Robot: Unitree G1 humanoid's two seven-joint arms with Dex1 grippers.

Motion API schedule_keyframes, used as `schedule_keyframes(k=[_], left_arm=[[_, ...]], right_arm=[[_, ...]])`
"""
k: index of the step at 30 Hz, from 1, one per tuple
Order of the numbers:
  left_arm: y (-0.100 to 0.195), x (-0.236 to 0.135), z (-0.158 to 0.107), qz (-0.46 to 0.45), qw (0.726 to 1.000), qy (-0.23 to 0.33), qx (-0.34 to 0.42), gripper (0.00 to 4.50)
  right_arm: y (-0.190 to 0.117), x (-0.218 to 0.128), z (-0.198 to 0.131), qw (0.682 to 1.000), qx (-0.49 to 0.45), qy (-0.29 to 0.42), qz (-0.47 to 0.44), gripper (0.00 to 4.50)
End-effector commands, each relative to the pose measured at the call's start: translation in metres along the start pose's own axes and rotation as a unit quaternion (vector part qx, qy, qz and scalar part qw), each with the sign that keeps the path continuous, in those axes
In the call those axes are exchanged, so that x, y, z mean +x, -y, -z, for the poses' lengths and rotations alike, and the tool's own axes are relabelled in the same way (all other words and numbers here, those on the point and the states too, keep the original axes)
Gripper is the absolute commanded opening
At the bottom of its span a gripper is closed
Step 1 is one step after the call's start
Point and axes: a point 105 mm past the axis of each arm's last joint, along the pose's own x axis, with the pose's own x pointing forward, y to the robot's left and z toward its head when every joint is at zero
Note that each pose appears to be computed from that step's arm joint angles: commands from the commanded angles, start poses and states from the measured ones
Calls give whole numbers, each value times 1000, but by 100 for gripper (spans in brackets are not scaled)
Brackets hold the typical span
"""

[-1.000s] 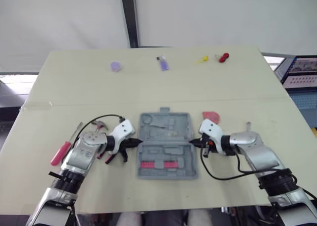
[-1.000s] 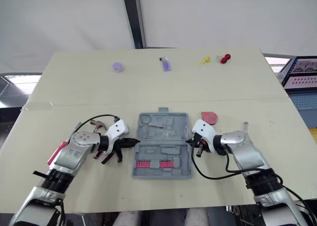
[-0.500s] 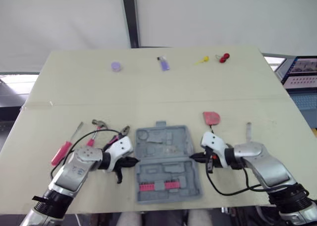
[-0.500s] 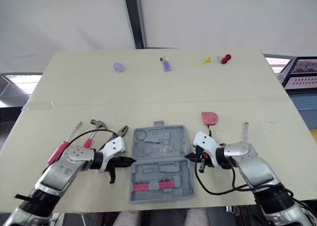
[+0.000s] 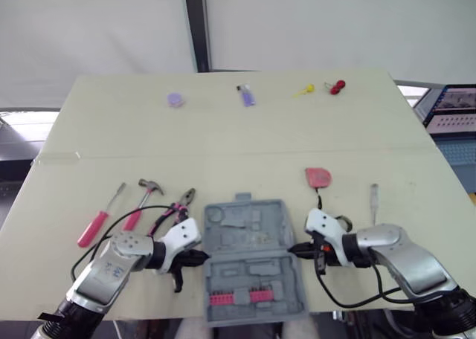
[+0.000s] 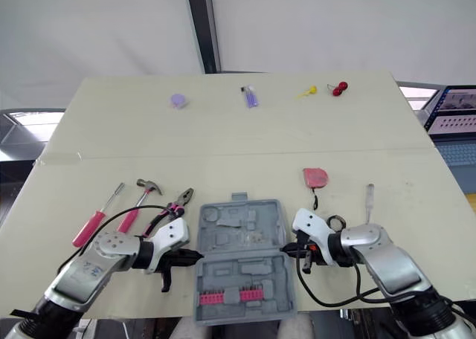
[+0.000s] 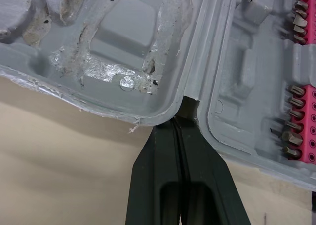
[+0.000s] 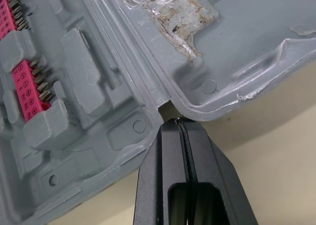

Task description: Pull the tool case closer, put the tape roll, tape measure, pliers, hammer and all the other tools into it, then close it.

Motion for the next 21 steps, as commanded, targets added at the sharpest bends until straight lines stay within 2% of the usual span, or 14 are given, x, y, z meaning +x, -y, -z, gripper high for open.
schedule_keyframes(k=[1, 21], left_arm=[[15, 6, 1, 29, 1000, -1, 1, 2], [31, 7, 10, 58, 998, -25, -3, 2]], right_arm=[[-13, 0, -10, 999, -14, 19, -26, 0], [-28, 4, 3, 999, 3, 5, -47, 0]])
